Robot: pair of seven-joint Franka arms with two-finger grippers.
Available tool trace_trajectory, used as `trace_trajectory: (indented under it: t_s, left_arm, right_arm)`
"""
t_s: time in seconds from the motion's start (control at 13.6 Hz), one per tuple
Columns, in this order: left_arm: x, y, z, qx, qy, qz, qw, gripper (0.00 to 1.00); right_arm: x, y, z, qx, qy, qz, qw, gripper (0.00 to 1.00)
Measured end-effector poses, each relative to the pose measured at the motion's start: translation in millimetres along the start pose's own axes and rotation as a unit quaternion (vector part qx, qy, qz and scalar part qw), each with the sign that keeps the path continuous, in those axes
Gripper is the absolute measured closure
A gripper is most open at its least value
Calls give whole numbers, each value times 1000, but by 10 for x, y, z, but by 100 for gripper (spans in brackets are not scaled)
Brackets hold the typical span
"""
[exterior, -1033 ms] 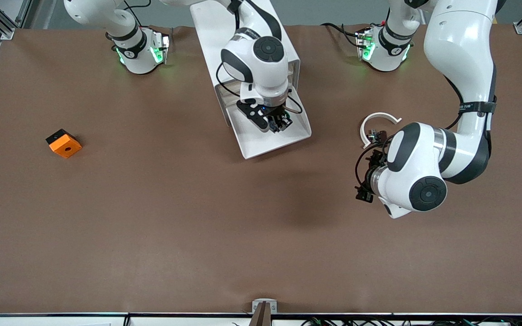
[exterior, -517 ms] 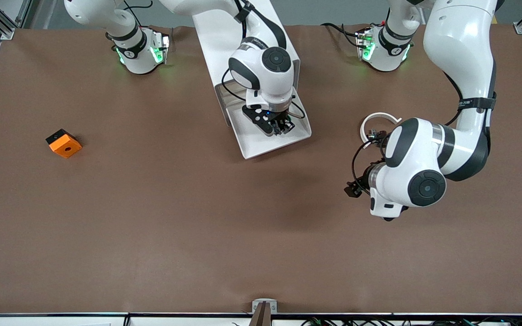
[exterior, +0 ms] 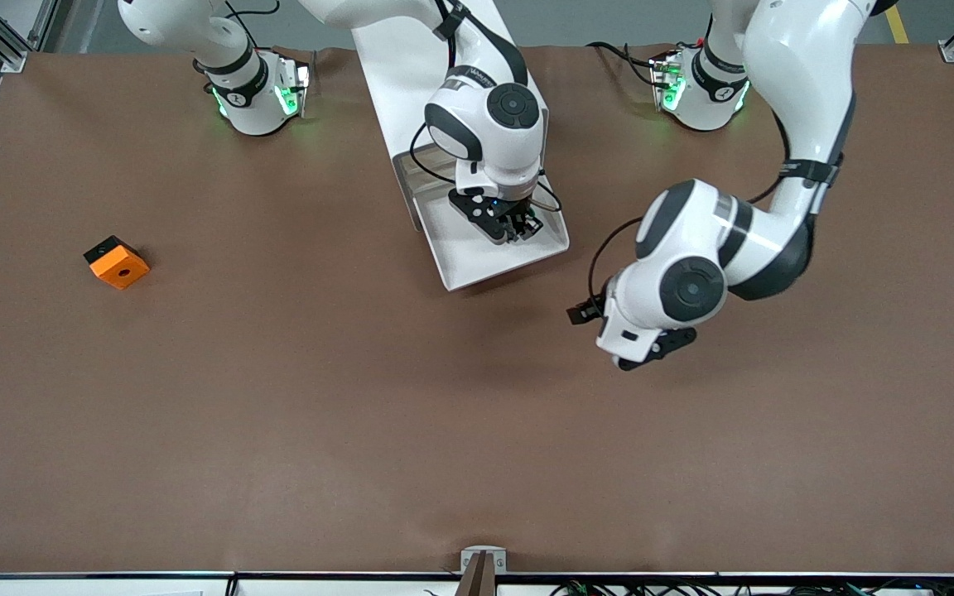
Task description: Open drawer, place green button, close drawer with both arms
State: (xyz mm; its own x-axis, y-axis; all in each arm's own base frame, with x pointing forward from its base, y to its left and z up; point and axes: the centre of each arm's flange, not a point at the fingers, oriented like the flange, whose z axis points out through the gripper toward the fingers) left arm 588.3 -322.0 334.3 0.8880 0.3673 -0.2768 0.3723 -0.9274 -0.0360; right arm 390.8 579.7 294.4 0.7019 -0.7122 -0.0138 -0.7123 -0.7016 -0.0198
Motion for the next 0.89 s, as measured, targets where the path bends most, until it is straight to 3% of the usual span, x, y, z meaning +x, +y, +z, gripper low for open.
trace_trajectory:
  t_s: [0.22, 0.37, 0.59, 0.89]
  left_arm:
    - [-184, 105, 332, -30, 25, 36, 999, 0]
    - [-253, 173, 442, -42, 34, 48, 997, 0]
    - [-350, 290, 671, -54, 44, 60, 996, 0]
    - [-436, 242, 1118, -66, 55, 52, 995, 0]
  right_arm:
    - [-29, 2, -6, 1, 3, -8, 1000, 24]
    - [-3, -29, -53, 7, 16, -49, 999, 4]
    - [232, -129, -253, -2, 24, -117, 993, 0]
    - [892, -189, -779, -23, 24, -223, 974, 0]
